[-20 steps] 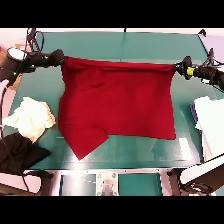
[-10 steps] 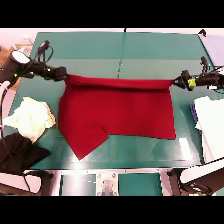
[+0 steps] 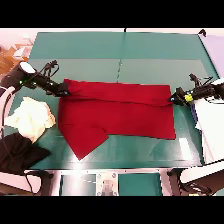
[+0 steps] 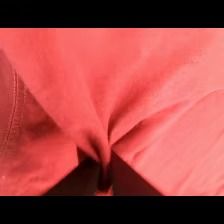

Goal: Fold the shirts.

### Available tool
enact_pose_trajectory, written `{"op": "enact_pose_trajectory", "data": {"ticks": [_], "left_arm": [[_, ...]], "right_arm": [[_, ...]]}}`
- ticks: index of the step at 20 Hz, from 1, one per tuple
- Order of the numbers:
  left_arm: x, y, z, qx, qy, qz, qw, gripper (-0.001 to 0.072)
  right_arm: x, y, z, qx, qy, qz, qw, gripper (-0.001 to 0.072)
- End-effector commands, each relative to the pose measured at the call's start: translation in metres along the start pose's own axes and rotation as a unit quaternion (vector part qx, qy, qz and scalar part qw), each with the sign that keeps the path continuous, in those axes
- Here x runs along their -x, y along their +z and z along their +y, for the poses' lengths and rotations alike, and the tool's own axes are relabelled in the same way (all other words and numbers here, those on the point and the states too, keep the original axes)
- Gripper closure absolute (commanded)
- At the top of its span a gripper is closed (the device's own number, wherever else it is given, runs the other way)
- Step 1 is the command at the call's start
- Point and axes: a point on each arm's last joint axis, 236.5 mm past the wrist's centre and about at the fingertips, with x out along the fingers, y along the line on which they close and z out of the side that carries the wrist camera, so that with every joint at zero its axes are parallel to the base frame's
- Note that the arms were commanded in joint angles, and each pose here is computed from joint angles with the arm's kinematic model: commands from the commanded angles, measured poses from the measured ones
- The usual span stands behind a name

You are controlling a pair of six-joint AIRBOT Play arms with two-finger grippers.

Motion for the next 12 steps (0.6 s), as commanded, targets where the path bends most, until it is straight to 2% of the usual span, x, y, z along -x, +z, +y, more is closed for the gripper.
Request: {"op": "enact_pose_trajectory", "data": {"ticks": [1,2,3,4,5,6,7,9,12], "left_arm": [[0.002,-0.011,-0.007,0.032,-0.013,0.026,0.999,0.0014],[0.009,-0.021,-0.009,0.049,-0.018,0.053,0.997,0.0018],[0.018,-0.033,-0.012,0.059,-0.023,0.082,0.995,0.0019],[0.027,-0.048,-0.011,0.077,-0.024,0.117,0.99,0.0072],[0.036,-0.063,-0.009,0.086,-0.02,0.147,0.985,0.032],[0.046,-0.079,-0.005,0.084,-0.008,0.174,0.981,0.0629],[0.054,-0.093,0.0,0.083,0.014,0.185,0.979,0.0684],[0.069,-0.116,0.01,0.088,0.063,0.168,0.98,0.0684],[0.074,-0.16,0.005,0.1,0.084,0.11,0.985,0.0684]], "right_arm": [[0.013,-0.019,-0.022,-0.039,-0.059,0.047,0.996,0.0404],[0.029,-0.028,-0.037,-0.065,-0.108,0.065,0.99,0.0404],[0.047,-0.036,-0.048,-0.085,-0.15,0.075,0.982,0.0455],[0.061,-0.044,-0.053,-0.094,-0.177,0.079,0.977,0.064],[0.072,-0.052,-0.056,-0.105,-0.198,0.075,0.972,0.0697],[0.079,-0.063,-0.056,-0.12,-0.208,0.069,0.968,0.0699],[0.081,-0.077,-0.053,-0.128,-0.205,0.066,0.968,0.0699],[0.08,-0.112,-0.051,-0.135,-0.205,0.051,0.968,0.0699],[0.068,-0.182,-0.052,-0.178,-0.19,0.037,0.965,0.0699]]}}
